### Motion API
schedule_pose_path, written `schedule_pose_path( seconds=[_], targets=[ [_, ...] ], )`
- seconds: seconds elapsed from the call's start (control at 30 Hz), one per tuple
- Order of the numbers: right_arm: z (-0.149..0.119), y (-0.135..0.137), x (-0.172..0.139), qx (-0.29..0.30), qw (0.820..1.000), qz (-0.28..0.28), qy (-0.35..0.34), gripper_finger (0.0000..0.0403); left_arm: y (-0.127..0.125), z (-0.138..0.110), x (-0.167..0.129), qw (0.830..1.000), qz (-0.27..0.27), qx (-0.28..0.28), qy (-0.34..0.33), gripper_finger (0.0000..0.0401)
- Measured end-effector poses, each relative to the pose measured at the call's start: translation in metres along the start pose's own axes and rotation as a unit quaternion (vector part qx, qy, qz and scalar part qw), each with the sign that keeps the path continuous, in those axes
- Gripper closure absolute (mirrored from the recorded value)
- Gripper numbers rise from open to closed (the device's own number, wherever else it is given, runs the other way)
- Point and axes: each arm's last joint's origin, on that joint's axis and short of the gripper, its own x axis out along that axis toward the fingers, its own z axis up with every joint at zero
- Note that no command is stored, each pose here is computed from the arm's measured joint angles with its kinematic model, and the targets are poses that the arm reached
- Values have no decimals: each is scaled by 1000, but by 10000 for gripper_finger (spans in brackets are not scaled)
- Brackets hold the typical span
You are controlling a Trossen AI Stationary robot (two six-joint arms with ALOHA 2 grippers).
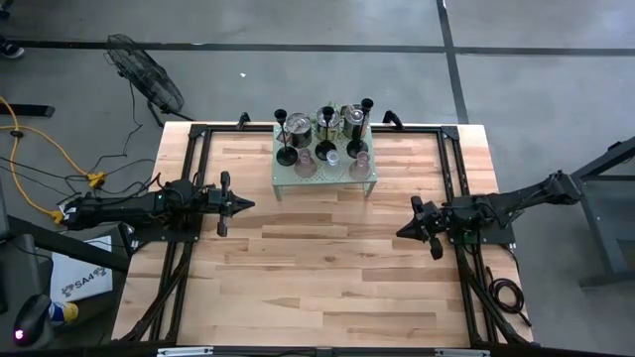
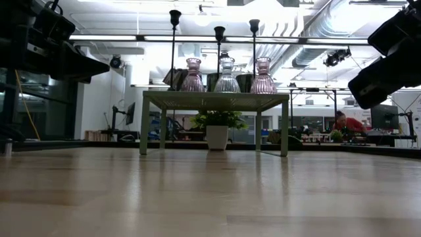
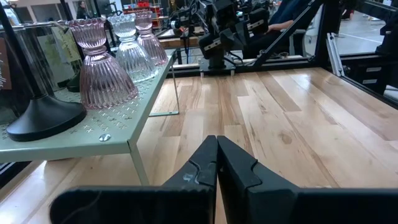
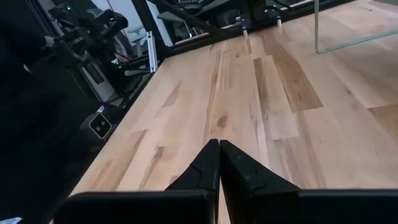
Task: Pick & Place candle stick holders
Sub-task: Return to Home Position
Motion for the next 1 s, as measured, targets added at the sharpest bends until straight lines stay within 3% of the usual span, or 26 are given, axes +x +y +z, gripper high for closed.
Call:
schedule_pose_path(
  seconds=[1.0],
  targets=[
    [0,0,0,7,1000,3,-2,401,0,0,0,1000,0,0,0,401]
  ],
)
